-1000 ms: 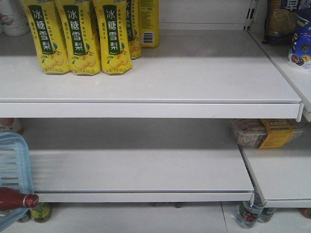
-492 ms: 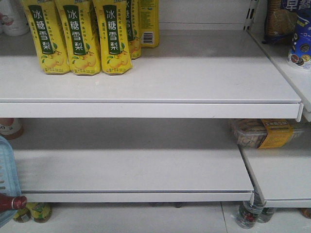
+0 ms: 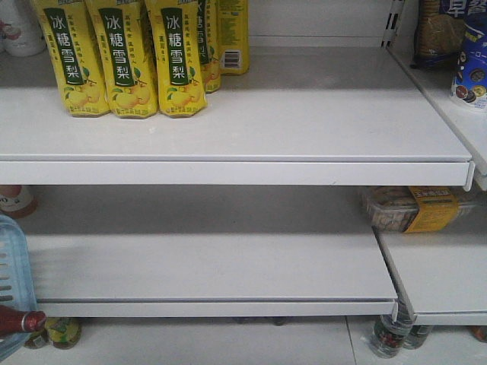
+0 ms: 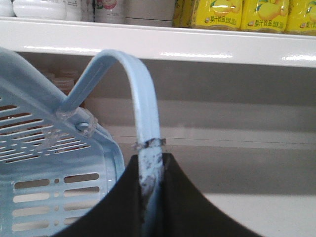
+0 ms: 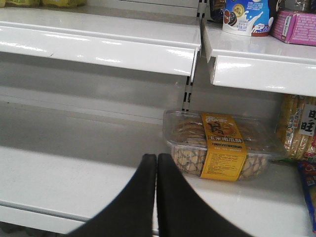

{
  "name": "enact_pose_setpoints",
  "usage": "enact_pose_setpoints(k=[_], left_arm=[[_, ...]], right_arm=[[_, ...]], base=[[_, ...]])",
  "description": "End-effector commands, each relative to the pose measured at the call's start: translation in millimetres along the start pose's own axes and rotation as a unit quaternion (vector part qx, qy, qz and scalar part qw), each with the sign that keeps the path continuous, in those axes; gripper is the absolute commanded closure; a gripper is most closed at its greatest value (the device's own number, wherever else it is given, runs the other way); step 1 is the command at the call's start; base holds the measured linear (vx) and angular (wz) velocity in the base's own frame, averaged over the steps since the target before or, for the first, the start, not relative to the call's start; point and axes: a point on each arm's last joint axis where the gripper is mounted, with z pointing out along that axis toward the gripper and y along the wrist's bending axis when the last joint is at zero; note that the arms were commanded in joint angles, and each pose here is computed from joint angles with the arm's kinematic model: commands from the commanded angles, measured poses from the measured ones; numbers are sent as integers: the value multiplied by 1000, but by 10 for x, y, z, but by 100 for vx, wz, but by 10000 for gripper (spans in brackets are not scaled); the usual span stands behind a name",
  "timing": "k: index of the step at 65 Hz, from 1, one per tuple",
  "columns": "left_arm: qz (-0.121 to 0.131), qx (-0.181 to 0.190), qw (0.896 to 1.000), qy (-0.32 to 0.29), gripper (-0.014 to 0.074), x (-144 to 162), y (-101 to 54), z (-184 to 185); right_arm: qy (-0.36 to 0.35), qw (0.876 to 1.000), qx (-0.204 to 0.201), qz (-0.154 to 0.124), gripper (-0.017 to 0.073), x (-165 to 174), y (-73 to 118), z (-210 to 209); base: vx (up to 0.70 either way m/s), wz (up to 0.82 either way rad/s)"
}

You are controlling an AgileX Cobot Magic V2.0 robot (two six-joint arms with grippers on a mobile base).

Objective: Place coke in basket with both arms

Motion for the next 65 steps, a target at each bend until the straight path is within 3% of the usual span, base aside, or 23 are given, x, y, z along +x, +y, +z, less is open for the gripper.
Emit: enact_pose_setpoints(k=[1, 24, 33, 44, 65], left_arm=[[45, 4, 994, -103, 600, -183, -13, -36], [51, 4, 994, -100, 600, -178, -14, -35], [64, 8, 993, -100, 600, -177, -23, -35], [50, 11, 994, -100, 600, -177, -26, -35], [51, 11, 994, -100, 600, -177, -26, -35]], right_arm=[[-41, 999, 15, 0, 569, -136, -27, -19], [-41, 999, 15, 0, 569, -136, -27, -19], [-41, 999, 15, 0, 569, -136, -27, -19], [-41, 999, 15, 0, 569, -136, -27, -19], [-41, 999, 15, 0, 569, -136, -27, -19]], base=[[0, 0], [0, 0], [0, 0], [0, 0], [0, 0]])
